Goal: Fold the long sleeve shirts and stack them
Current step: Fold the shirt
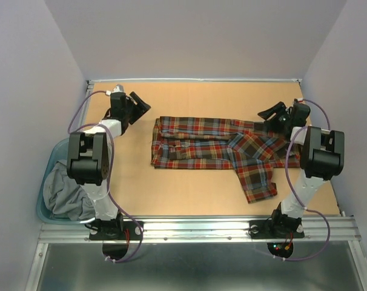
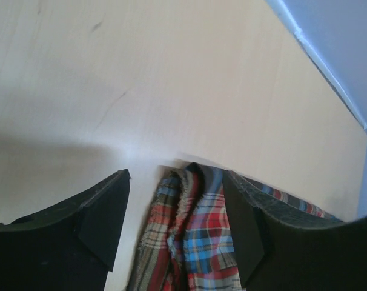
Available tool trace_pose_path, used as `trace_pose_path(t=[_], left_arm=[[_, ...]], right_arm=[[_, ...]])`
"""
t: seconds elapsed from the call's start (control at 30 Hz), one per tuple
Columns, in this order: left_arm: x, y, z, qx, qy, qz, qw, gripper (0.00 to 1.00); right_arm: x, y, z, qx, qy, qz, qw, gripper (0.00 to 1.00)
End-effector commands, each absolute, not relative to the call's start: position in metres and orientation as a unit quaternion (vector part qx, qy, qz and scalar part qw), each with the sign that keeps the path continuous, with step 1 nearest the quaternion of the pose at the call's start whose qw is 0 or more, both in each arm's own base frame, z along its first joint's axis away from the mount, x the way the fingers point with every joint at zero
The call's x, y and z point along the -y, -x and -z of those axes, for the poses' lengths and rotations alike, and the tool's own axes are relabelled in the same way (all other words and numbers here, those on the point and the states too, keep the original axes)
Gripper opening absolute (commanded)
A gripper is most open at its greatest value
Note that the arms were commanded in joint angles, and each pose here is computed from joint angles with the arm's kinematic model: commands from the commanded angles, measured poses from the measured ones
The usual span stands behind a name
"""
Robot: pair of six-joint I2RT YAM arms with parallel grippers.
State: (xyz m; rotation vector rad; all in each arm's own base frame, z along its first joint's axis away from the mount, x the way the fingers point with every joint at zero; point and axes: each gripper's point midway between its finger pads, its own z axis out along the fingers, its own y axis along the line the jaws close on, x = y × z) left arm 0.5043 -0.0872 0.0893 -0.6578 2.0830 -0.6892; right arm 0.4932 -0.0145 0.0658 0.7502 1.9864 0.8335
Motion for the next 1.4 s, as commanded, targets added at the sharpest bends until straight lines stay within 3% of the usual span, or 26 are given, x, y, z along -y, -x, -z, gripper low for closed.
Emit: trace_pose_path(t=[0.0, 0.17, 0.3, 0.43, 0.67, 1.0, 1.13, 1.37], left_arm=[[0.109, -0.494, -0.166, -0.828, 0.173, 0.239, 0.477, 0.79], [0.158, -0.457, -0.153, -0.859, 0.102, 0.218, 0.452, 0.83], [0.209, -0.433, -0.129, -0.88, 0.048, 0.22, 0.418, 0.69], [0.226, -0.437, -0.106, -0.894, 0.033, 0.2, 0.4, 0.63], [0.213, -0.459, -0.063, -0.915, 0.054, 0.127, 0.378, 0.59], [0.164, -0.475, -0.034, -0.925, 0.111, 0.081, 0.353, 0.59], [0.153, -0.49, -0.045, -0.92, 0.12, 0.079, 0.365, 0.64], [0.125, -0.513, -0.077, -0.906, 0.138, 0.058, 0.395, 0.74]], right_arm=[[0.026, -0.486, -0.119, -0.811, -0.251, -0.274, 0.452, 0.67], [0.021, -0.45, -0.133, -0.837, -0.245, -0.213, 0.44, 0.67], [0.017, -0.414, -0.132, -0.864, -0.239, -0.169, 0.41, 0.68], [0.021, -0.375, -0.137, -0.878, -0.24, -0.129, 0.392, 0.66], [0.011, -0.35, -0.109, -0.898, -0.236, -0.134, 0.346, 0.54], [-0.024, -0.38, -0.05, -0.911, -0.246, -0.158, 0.29, 0.54], [-0.028, -0.401, -0.041, -0.913, -0.242, -0.151, 0.292, 0.54], [-0.034, -0.439, -0.077, -0.901, -0.219, -0.163, 0.338, 0.55]])
